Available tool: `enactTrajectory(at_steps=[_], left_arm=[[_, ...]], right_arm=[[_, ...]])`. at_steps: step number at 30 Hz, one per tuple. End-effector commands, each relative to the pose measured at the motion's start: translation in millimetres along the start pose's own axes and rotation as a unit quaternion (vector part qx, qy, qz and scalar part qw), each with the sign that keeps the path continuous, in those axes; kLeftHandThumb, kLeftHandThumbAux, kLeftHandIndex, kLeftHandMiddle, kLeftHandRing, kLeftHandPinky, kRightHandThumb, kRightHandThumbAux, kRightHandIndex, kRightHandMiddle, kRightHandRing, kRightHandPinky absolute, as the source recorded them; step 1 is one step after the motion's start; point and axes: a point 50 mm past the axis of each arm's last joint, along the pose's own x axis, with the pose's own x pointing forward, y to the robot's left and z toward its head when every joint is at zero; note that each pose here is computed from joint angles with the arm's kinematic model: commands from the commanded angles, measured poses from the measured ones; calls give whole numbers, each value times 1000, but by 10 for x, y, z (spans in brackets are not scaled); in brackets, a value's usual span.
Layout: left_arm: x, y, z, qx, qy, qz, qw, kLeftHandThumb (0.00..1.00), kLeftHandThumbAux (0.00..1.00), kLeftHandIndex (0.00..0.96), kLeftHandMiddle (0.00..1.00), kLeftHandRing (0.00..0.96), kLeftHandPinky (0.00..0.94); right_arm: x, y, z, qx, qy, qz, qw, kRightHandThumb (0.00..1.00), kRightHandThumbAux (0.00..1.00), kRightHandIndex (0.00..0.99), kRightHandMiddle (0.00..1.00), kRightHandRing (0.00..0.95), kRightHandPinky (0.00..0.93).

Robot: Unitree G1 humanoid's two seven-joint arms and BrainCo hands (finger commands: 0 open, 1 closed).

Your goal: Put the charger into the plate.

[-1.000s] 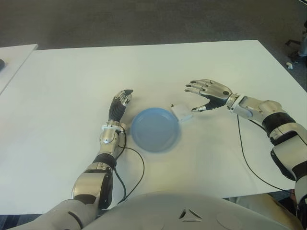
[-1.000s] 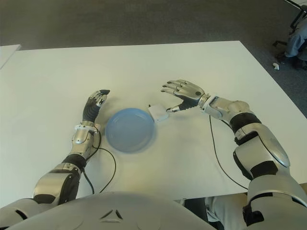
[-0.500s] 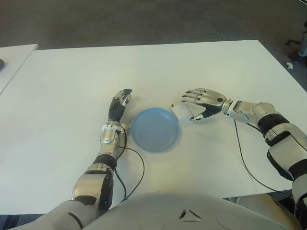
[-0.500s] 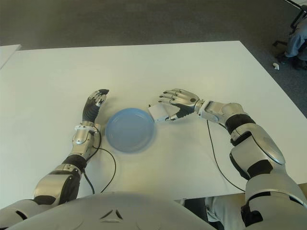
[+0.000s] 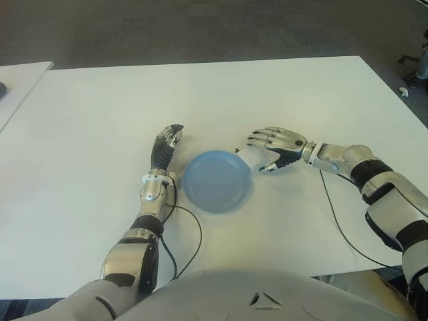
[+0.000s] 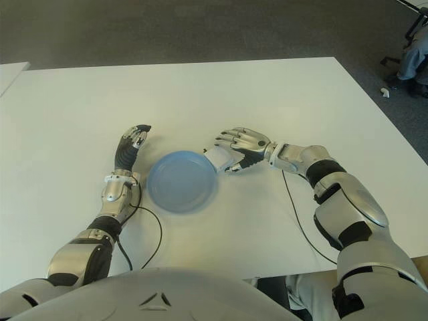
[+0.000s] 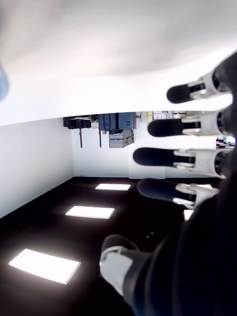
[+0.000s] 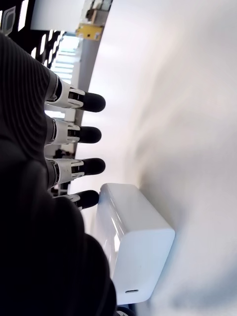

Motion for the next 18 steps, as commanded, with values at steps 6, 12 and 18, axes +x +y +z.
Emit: enactTrajectory(at_steps=[6, 12, 18], left_arm=[[-884, -223, -666, -34, 174, 5, 984, 0, 488, 277, 262, 168, 110], [-895, -214, -687, -32, 185, 3, 982, 0, 476, 235, 238, 145, 70], [-900, -232, -690, -33, 187, 4, 982, 0, 471, 239, 231, 137, 71]], right_arm=[[71, 154, 96, -16, -13, 42, 999, 423, 134, 0, 0, 0, 0], [105, 169, 110, -16, -10, 39, 999, 412, 134, 0, 0, 0, 0], [139, 168, 124, -12, -7, 28, 1000, 406, 136, 0, 0, 0, 0]])
